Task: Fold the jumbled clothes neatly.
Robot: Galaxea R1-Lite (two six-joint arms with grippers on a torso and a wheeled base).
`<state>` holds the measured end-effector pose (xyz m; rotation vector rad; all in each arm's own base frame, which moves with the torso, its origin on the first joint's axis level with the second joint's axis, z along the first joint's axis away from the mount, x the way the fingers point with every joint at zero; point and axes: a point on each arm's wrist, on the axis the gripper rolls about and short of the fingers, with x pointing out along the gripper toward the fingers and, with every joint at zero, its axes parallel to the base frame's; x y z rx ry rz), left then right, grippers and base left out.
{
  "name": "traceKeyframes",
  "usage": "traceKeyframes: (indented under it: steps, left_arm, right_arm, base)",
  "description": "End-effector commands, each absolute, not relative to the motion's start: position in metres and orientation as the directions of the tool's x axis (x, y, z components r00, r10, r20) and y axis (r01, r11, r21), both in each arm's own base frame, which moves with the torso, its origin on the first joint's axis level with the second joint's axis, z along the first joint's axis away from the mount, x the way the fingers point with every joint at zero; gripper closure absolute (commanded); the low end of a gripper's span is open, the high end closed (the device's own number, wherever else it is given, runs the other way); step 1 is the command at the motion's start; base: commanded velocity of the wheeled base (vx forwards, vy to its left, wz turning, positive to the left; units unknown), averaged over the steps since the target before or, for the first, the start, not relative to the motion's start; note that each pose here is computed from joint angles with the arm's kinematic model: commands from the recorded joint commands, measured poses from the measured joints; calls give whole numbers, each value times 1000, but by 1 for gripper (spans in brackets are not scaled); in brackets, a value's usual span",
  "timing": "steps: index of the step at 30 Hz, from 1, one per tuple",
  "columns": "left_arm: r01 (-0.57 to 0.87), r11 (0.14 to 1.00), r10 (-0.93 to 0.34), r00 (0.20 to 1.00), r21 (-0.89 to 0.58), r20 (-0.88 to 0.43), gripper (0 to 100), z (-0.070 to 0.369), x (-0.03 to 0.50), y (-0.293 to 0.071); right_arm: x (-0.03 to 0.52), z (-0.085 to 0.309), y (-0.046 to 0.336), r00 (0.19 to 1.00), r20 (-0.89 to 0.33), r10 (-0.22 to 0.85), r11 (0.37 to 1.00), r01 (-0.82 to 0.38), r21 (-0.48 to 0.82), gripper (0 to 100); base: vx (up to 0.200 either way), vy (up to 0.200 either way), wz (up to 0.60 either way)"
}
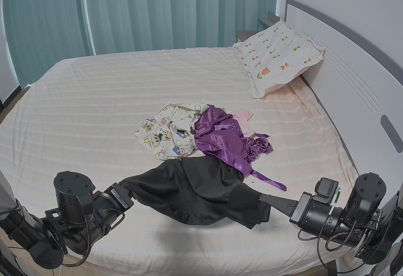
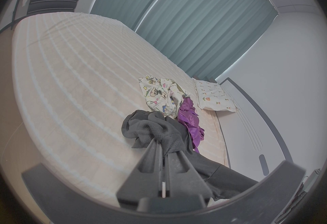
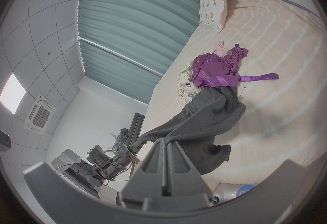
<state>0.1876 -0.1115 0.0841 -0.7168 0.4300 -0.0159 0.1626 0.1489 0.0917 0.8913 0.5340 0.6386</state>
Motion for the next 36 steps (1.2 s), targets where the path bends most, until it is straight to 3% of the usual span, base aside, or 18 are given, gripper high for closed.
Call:
traceKeyframes:
  steps: [1,36]
  left_arm:
    - [-130,755,-159,914,-642,-373,100,85,187,-111]
    - [-120,748,-165,919,-653,-359,100,88,189,-112]
  right_arm:
    - [164,93,149,699,-145,700,463,-290,838,100]
    - [170,99,143,730,-118,673,478,-307,823,100]
  base:
    - [0,200,0]
    - [0,200,0]
